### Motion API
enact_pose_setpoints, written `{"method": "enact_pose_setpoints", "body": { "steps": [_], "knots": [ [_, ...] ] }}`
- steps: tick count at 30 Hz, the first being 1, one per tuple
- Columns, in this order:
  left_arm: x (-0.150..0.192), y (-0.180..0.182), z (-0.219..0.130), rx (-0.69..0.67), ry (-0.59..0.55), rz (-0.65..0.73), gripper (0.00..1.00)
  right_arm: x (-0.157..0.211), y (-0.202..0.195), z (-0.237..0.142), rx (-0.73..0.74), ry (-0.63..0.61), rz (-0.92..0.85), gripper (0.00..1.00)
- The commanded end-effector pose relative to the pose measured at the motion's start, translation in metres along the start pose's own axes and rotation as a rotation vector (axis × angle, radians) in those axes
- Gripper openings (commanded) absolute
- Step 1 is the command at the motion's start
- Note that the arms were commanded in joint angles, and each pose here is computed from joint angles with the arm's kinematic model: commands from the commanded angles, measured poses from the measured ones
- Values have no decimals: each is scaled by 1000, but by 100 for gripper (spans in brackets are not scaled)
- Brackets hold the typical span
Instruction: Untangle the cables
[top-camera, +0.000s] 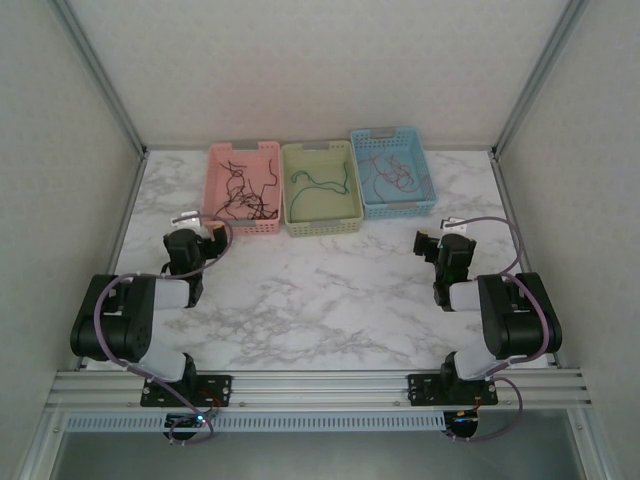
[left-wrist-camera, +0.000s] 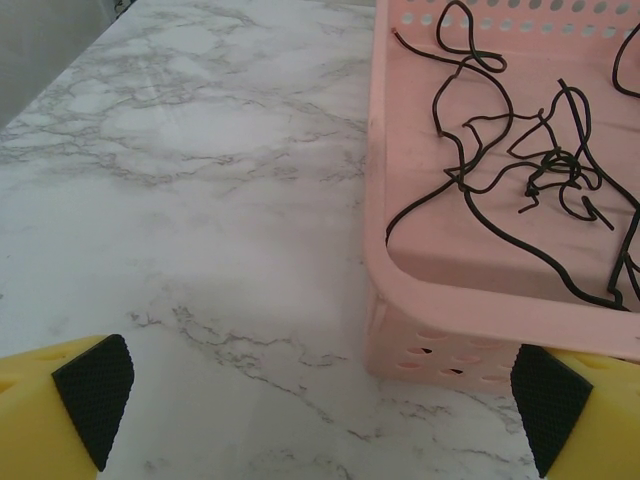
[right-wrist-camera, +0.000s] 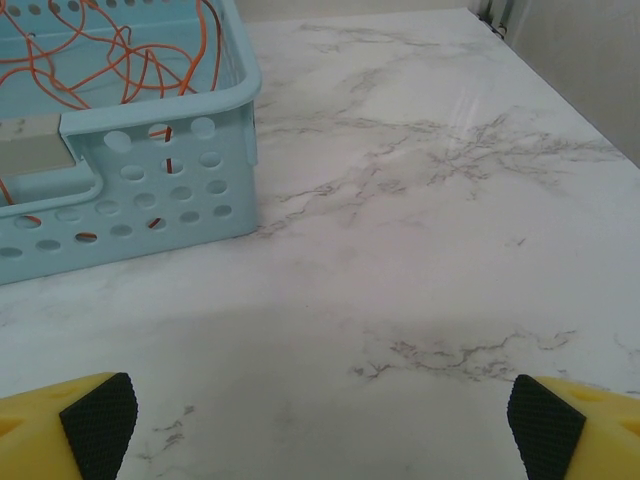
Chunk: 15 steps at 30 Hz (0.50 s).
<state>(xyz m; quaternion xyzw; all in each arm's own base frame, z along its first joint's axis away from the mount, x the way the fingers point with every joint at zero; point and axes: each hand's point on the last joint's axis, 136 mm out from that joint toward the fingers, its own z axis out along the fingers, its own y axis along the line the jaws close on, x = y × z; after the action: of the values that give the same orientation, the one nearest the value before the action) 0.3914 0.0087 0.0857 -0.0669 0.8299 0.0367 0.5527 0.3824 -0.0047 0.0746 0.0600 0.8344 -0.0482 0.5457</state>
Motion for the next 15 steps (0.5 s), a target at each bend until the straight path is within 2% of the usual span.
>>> {"method": "enact_pose_setpoints", "body": {
  "steps": [1, 11, 15],
  "knots": [
    [-7, -1, 2, 17, -25, -29, 100, -12, 5, 2, -19, -35, -4, 99],
    [-6, -2, 2, 19, -24, -28, 100, -12, 5, 2, -22, -34, -5, 99],
    [-7, -2, 2, 18, -26, -29, 100, -11, 13, 5, -71, -15, -21, 99]
  ]
}}
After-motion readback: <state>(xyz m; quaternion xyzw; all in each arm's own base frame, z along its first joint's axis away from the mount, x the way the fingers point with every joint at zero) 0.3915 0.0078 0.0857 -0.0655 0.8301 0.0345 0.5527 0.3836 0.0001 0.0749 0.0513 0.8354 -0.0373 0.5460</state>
